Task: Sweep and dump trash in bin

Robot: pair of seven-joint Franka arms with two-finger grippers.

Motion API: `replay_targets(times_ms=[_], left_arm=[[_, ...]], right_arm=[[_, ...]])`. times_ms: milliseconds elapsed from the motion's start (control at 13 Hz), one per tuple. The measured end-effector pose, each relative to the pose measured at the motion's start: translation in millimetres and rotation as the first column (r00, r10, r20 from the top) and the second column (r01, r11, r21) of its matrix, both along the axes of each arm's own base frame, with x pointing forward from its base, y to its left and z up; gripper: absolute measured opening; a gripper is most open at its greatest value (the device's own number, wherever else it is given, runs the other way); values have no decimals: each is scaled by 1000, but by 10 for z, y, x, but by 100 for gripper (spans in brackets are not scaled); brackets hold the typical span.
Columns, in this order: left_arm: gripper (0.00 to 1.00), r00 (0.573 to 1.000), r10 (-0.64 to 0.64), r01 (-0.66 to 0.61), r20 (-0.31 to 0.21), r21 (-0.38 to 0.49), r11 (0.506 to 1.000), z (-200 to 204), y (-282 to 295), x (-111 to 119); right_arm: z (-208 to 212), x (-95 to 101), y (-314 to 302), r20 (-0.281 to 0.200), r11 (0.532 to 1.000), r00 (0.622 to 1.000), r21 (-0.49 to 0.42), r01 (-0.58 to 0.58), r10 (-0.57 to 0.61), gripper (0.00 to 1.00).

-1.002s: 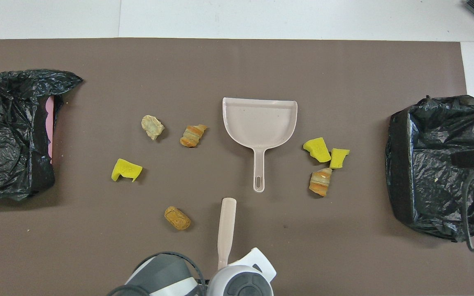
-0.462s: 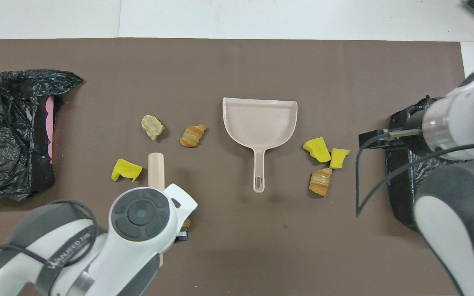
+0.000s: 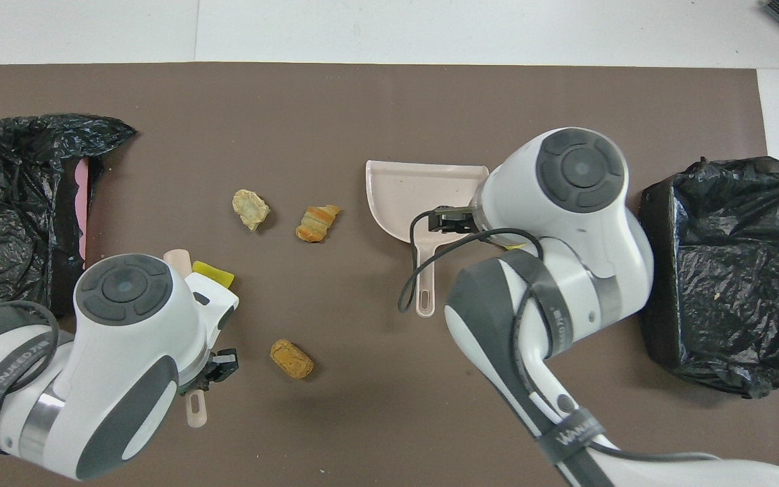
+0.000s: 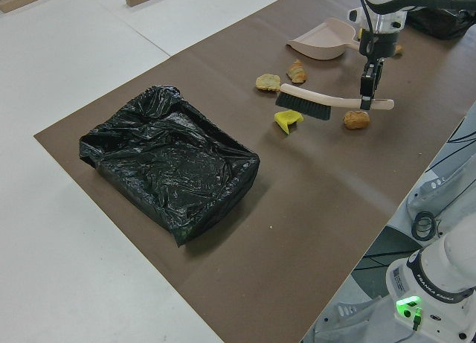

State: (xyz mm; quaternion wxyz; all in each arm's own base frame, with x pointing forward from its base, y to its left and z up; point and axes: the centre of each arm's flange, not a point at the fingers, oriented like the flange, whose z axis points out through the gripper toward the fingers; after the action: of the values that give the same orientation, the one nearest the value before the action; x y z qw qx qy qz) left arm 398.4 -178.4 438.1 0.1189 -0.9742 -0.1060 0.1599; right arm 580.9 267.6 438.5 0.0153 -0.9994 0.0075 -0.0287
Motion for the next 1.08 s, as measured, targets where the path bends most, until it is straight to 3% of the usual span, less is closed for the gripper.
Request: replay_targets(times_ms=[231,462,770,1079], left_arm=[[26,995,102,-102,-19,28,994,-181,344,-94],[26,963,261,-265,67,60,962,-461,252,-166],[26,912,399,-391,94,-91,916,-616,-107,-113],[26,886,441,-401,147,-235,885,-584,-417,160]], right_arm=[[-420,-14,254,-38,1000,999,13,-14,14,100],[-770,-252,496,-62,999,997,17,-50,51,100],[-914,-437,435,-86,999,995,7,-54,54,100],[-854,-460,421,-81,999,996,12,-47,48,100]])
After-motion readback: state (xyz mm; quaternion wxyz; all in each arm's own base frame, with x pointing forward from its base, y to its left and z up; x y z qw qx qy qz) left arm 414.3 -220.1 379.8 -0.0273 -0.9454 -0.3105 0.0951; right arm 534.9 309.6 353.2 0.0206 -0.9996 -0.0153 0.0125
